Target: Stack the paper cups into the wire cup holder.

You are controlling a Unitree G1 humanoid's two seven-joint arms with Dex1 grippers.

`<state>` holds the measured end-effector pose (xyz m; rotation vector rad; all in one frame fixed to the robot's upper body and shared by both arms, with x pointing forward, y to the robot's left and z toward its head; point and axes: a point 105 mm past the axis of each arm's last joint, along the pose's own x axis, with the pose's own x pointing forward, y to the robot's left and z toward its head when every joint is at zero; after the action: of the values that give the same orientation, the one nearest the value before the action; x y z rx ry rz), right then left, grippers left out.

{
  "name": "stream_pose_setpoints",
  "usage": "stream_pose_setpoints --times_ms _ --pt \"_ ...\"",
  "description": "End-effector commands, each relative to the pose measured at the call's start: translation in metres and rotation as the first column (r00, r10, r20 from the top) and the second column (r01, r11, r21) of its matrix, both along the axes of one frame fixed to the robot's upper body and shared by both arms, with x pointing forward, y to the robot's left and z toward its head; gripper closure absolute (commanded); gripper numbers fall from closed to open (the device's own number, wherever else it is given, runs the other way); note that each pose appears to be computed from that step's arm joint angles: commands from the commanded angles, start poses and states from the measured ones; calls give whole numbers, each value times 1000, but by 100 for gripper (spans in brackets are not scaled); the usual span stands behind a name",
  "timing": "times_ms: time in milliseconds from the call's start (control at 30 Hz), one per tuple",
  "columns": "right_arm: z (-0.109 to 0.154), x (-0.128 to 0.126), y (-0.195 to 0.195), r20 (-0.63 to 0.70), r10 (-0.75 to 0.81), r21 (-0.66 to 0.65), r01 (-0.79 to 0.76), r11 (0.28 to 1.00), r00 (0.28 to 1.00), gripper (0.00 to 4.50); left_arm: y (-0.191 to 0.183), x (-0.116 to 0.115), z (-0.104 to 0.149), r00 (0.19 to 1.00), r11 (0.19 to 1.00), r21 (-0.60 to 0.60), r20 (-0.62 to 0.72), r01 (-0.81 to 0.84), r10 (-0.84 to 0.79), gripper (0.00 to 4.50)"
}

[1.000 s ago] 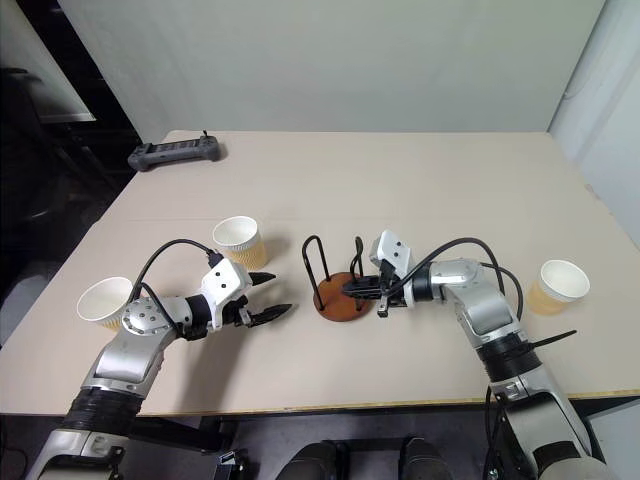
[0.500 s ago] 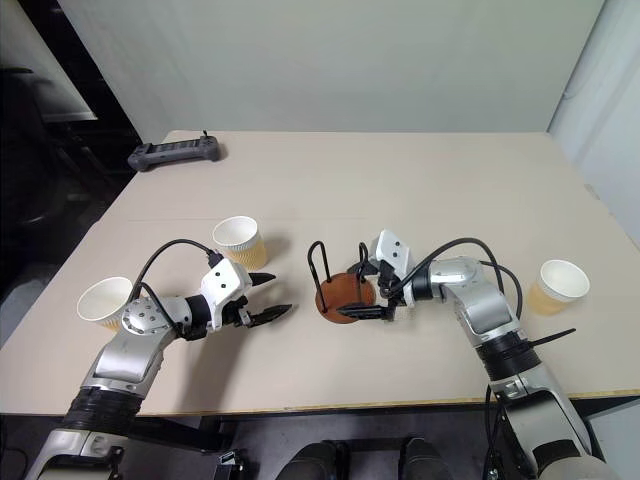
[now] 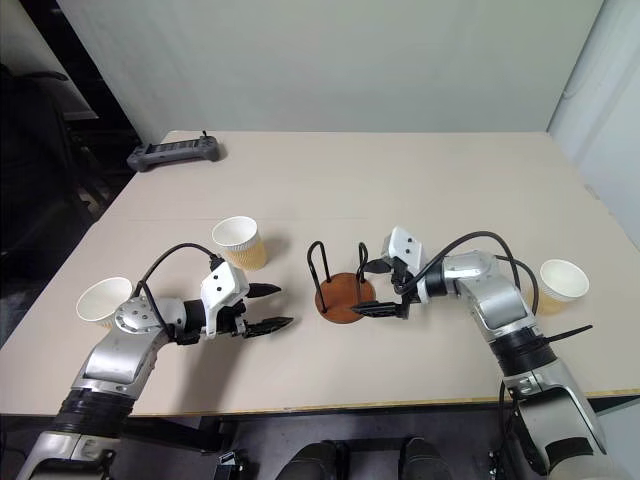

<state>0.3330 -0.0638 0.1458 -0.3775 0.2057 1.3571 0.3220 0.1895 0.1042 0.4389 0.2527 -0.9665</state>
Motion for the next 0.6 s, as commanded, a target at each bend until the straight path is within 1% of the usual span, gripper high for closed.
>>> stream_pose_setpoints --times_ms 33,200,300,433,600 --pt "18 3 -3 51 0 25 -1 1000 999 2 -3 -6 10 998 996 62 34 58 -61 73" --pt "17 3 -3 50 -1 24 0 1000 999 2 -2 -3 29 987 981 163 102 104 -121 73" --pt "16 2 -2 50 1 22 -2 1000 999 2 -3 -2 48 974 966 214 138 147 -179 73" --pt "17 3 -1 51 2 25 -3 1000 999 2 -3 0 62 966 960 220 153 173 -210 73" --pt "22 1 -4 46 17 31 -18 999 999 2 -5 -3 64 957 958 197 159 210 -242 73"
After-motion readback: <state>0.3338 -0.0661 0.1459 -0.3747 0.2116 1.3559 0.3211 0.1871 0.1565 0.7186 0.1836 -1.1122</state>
